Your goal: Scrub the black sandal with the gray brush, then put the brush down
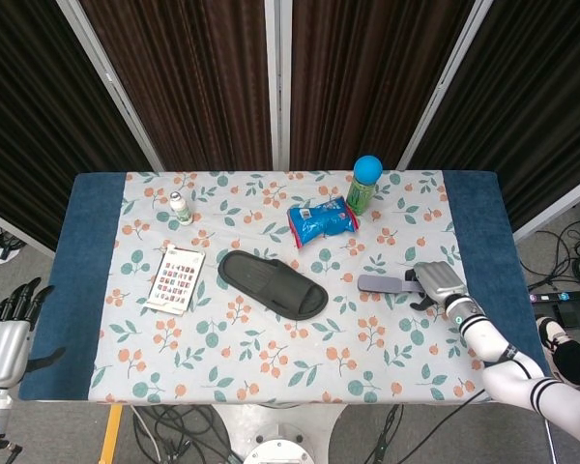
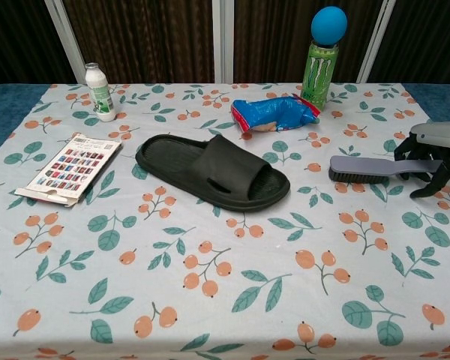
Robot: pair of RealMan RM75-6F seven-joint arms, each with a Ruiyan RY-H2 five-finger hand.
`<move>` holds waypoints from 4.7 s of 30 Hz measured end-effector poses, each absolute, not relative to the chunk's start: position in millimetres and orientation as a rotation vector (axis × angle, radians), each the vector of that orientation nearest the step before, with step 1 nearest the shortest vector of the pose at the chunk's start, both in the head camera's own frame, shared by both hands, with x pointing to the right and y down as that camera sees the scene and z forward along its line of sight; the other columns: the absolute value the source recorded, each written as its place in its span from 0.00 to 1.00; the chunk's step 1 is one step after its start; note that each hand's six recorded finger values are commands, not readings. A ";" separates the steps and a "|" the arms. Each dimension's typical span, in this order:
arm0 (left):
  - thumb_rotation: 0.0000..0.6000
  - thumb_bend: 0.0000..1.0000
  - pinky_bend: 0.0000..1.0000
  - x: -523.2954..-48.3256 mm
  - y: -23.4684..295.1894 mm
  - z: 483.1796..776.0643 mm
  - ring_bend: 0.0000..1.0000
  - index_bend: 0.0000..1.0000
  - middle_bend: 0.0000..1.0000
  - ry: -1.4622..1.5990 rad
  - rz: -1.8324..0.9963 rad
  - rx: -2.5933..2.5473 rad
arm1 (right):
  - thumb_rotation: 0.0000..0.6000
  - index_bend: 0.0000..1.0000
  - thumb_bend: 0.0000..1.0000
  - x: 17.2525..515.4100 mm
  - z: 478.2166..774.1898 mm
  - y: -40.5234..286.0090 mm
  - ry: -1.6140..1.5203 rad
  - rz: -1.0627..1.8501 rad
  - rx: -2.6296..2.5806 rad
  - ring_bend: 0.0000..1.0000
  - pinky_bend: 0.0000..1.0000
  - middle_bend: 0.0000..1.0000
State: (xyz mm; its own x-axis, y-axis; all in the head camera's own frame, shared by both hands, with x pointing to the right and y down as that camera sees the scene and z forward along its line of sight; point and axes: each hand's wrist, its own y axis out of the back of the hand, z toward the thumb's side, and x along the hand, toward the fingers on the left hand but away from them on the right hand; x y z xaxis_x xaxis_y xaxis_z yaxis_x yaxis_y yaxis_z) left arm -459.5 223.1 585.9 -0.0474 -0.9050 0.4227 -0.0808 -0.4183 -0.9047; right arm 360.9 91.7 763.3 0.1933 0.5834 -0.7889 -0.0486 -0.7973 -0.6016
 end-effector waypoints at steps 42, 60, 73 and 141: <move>1.00 0.22 0.17 -305.4 96.5 636.8 0.09 0.16 0.15 0.657 -1.025 -2.010 | 1.00 1.00 0.49 315.3 658.7 38.0 -0.685 1.270 -2.046 1.00 1.00 1.00; 1.00 0.21 0.17 -178.3 56.4 752.9 0.08 0.13 0.09 0.235 -1.103 -2.080 | 1.00 1.00 0.48 283.6 659.9 35.5 -0.567 1.297 -1.977 1.00 1.00 1.00; 1.00 0.21 0.17 -155.7 63.5 789.6 0.09 0.18 0.18 0.153 -1.200 -2.119 | 1.00 1.00 0.48 270.2 677.1 47.4 -0.528 1.291 -2.002 1.00 1.00 1.00; 1.00 0.21 0.21 -145.6 76.2 785.5 0.26 0.38 0.44 0.228 -1.132 -2.128 | 1.00 1.00 0.48 197.3 744.9 91.5 -0.244 1.031 -1.967 1.00 1.00 1.00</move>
